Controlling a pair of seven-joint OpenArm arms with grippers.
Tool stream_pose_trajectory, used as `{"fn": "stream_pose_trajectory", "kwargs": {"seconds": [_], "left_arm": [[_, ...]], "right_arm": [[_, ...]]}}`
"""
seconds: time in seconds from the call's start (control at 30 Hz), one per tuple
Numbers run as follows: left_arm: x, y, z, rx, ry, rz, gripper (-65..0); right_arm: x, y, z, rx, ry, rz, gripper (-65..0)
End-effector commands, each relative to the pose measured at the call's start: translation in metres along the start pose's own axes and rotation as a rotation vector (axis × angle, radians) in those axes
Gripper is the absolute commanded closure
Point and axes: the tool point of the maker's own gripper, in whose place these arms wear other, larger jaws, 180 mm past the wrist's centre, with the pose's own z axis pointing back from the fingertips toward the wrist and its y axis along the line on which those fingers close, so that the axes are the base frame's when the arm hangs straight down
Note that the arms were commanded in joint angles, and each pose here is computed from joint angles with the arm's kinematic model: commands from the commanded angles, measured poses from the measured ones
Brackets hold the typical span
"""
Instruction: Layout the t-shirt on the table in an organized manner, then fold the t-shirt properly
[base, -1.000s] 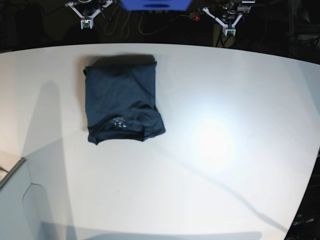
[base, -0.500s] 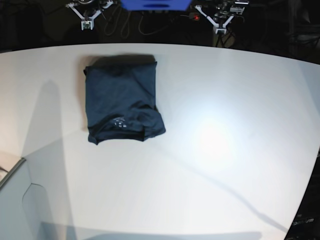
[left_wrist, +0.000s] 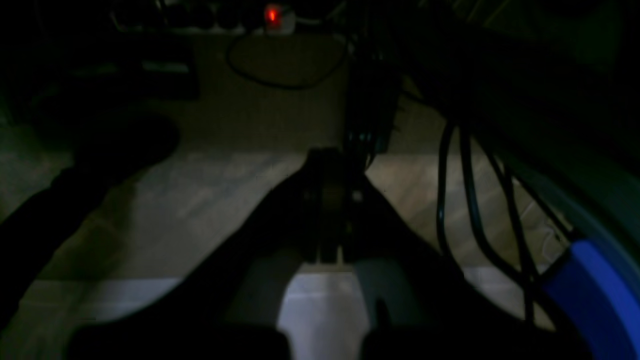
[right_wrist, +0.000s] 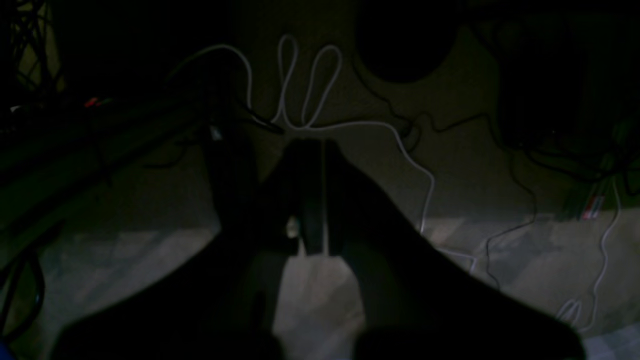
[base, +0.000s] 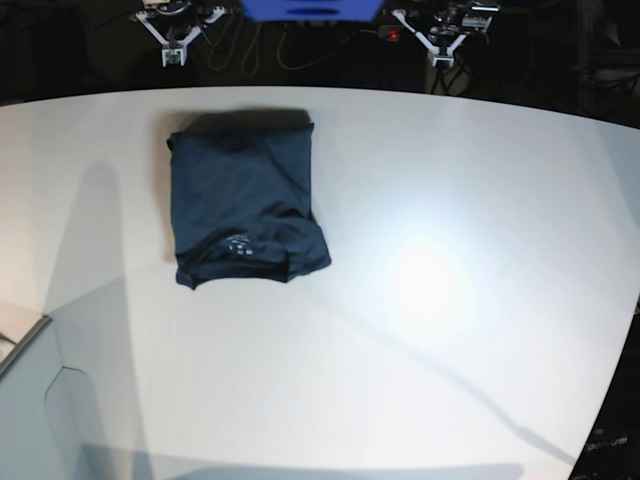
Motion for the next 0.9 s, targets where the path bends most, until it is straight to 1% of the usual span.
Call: {"fn": "stream_pose_trajectory", "kwargs": {"seconds": [0.0, 0.07, 0.13, 0.23, 0.3, 0.4, 0.53, 0.87], "left_arm": [[0.002, 0.003, 0.001, 0.003, -0.003, -0.006, 0.0], [0.001, 0.003, 0.001, 0.003, 0.001, -0.005, 0.0], [-0.001, 0.003, 0.0, 0.003, 0.012, -0.007, 0.0], [-0.004, 0.002, 0.001, 0.0, 0.032, -0.008, 0.0], [-0.004, 0.002, 0.001, -0.001, 0.034, -0.008, 0.0], [-0.005, 0.001, 0.001, -0.003, 0.038, -0.017, 0.0], [-0.007, -0.003, 0.0, -0.008, 0.051, -0.087, 0.0], [-0.006, -0.003, 0.0, -0.007, 0.045, -0.096, 0.0]], "right_arm": [[0.001, -0.005, 0.0, -0.013, -0.009, 0.024, 0.0], [0.001, -0.003, 0.0, -0.004, -0.008, 0.048, 0.0], [0.0, -0.001, 0.0, -0.002, -0.003, 0.048, 0.0], [-0.011, -0.002, 0.0, -0.003, 0.06, 0.048, 0.0], [-0.007, -0.002, -0.002, -0.004, 0.07, 0.047, 0.0], [-0.006, -0.002, -0.002, -0.004, 0.072, 0.046, 0.0], [-0.005, -0.001, -0.002, -0.004, 0.067, 0.046, 0.0], [-0.004, -0.001, -0.002, -0.004, 0.064, 0.046, 0.0]]}}
